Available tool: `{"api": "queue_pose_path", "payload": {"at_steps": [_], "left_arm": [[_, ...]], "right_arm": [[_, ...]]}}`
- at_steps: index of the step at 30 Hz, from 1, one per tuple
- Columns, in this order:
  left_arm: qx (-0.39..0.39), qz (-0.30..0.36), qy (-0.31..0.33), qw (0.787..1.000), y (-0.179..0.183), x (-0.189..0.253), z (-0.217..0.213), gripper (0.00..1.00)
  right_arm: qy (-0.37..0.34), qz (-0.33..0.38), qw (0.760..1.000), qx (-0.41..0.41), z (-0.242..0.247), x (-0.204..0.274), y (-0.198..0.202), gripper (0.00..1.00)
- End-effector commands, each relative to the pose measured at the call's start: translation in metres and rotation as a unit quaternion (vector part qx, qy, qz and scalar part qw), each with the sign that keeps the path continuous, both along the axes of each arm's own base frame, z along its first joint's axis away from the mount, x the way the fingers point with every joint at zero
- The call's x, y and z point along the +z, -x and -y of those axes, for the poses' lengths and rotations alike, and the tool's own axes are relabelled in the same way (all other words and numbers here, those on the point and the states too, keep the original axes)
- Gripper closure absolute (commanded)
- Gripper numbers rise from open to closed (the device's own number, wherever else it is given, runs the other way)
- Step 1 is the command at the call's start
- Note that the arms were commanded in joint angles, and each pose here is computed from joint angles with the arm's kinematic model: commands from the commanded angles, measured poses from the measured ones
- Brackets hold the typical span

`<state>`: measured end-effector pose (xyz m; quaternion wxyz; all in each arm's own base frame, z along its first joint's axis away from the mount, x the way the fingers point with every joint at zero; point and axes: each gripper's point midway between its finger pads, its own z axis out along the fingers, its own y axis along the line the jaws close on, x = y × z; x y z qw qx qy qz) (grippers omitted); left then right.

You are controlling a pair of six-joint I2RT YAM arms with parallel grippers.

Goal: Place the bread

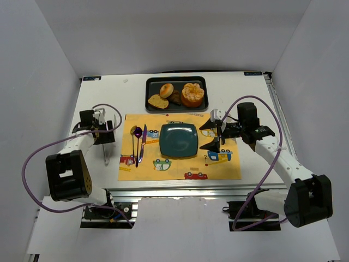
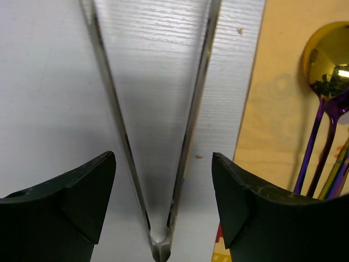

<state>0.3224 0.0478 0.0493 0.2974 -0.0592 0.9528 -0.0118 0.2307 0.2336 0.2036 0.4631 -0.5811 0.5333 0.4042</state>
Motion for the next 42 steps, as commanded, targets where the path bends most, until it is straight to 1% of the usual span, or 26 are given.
{"api": "queue_pose_path", "payload": {"at_steps": [1, 3, 5, 10, 13, 15, 16, 18, 20, 23, 26, 27, 29, 30, 31, 33, 34, 35, 36, 37, 38, 39, 41, 42], "left_arm": [[-0.06, 0.011, 0.014, 0.998, -0.002, -0.004, 0.018, 0.2], [-0.074, 0.012, 0.017, 0.997, 0.001, -0.009, 0.026, 0.2], [-0.066, -0.01, 0.008, 0.998, 0.006, -0.02, 0.024, 0.21], [-0.016, -0.025, -0.04, 0.999, 0.004, -0.023, 0.001, 0.24], [-0.011, -0.024, -0.037, 0.999, 0.002, -0.025, 0.001, 0.25], [-0.012, -0.039, -0.034, 0.999, 0.004, -0.032, 0.002, 0.28], [-0.008, -0.058, -0.046, 0.997, 0.008, -0.038, 0.0, 0.3], [-0.009, -0.064, -0.046, 0.997, 0.008, -0.041, 0.002, 0.33], [-0.014, -0.071, -0.049, 0.996, 0.007, -0.045, 0.007, 0.34], [-0.016, -0.089, -0.057, 0.994, 0.007, -0.051, 0.012, 0.4], [-0.009, -0.106, -0.059, 0.993, 0.009, -0.061, 0.012, 0.53], [-0.007, -0.111, -0.061, 0.992, 0.01, -0.063, 0.011, 0.64], [0.0, -0.115, -0.071, 0.991, 0.01, -0.064, 0.007, 0.75], [0.026, -0.072, -0.073, 0.994, -0.005, -0.039, 0.003, 0.92], [0.033, -0.032, -0.055, 0.997, -0.021, -0.006, 0.009, 0.99], [0.008, 0.048, 0.027, 0.998, -0.048, 0.055, 0.045, 1.0], [-0.007, 0.082, 0.078, 0.994, -0.058, 0.085, 0.072, 1.0], [-0.025, 0.112, 0.154, 0.981, -0.064, 0.116, 0.115, 0.97], [-0.055, 0.121, 0.228, 0.965, -0.061, 0.133, 0.155, 0.93], [-0.047, 0.135, 0.282, 0.949, -0.063, 0.148, 0.177, 0.86], [-0.059, 0.144, 0.303, 0.94, -0.061, 0.154, 0.19, 0.83], [-0.056, 0.138, 0.334, 0.931, -0.058, 0.157, 0.204, 0.8], [-0.058, 0.124, 0.368, 0.92, -0.053, 0.161, 0.226, 0.75], [-0.059, 0.12, 0.371, 0.919, -0.054, 0.159, 0.231, 0.74]], "right_arm": [[-0.003, 0.015, 1.0, -0.006, 0.001, 0.004, -0.006, 0.11], [-0.001, 0.013, 1.0, -0.006, 0.0, 0.002, -0.007, 0.11], [-0.001, 0.016, 1.0, -0.007, 0.0, 0.003, -0.008, 0.1], [0.0, 0.018, 1.0, -0.011, 0.001, 0.005, -0.011, 0.11], [0.001, 0.017, 1.0, -0.014, 0.002, 0.003, -0.011, 0.11], [0.0, 0.016, 1.0, -0.014, 0.003, 0.004, -0.01, 0.11], [0.0, 0.019, 1.0, -0.016, 0.004, 0.004, -0.011, 0.11], [0.0, 0.019, 1.0, -0.018, 0.004, 0.004, -0.011, 0.11], [0.001, 0.02, 1.0, -0.022, 0.006, 0.005, -0.013, 0.11], [0.001, 0.024, 0.999, -0.027, 0.007, 0.007, -0.016, 0.1], [-0.001, 0.029, 0.999, -0.029, 0.008, 0.011, -0.019, 0.11], [-0.001, 0.03, 0.999, -0.031, 0.009, 0.011, -0.02, 0.11], [-0.001, 0.033, 0.999, -0.035, 0.01, 0.013, -0.021, 0.11], [-0.001, 0.034, 0.999, -0.041, 0.014, 0.014, -0.023, 0.11], [-0.001, 0.035, 0.998, -0.043, 0.015, 0.014, -0.023, 0.11], [-0.001, 0.036, 0.998, -0.049, 0.019, 0.017, -0.024, 0.11], [-0.001, 0.034, 0.998, -0.051, 0.02, 0.017, -0.024, 0.1], [-0.002, 0.035, 0.998, -0.053, 0.021, 0.018, -0.025, 0.11], [-0.002, 0.035, 0.998, -0.054, 0.022, 0.018, -0.025, 0.11], [-0.003, 0.035, 0.998, -0.056, 0.023, 0.018, -0.025, 0.11], [-0.002, 0.034, 0.998, -0.059, 0.025, 0.017, -0.026, 0.11], [-0.002, 0.033, 0.998, -0.06, 0.026, 0.016, -0.026, 0.11], [-0.002, 0.033, 0.997, -0.063, 0.028, 0.016, -0.027, 0.11], [-0.003, 0.032, 0.998, -0.062, 0.029, 0.016, -0.027, 0.11]]}}
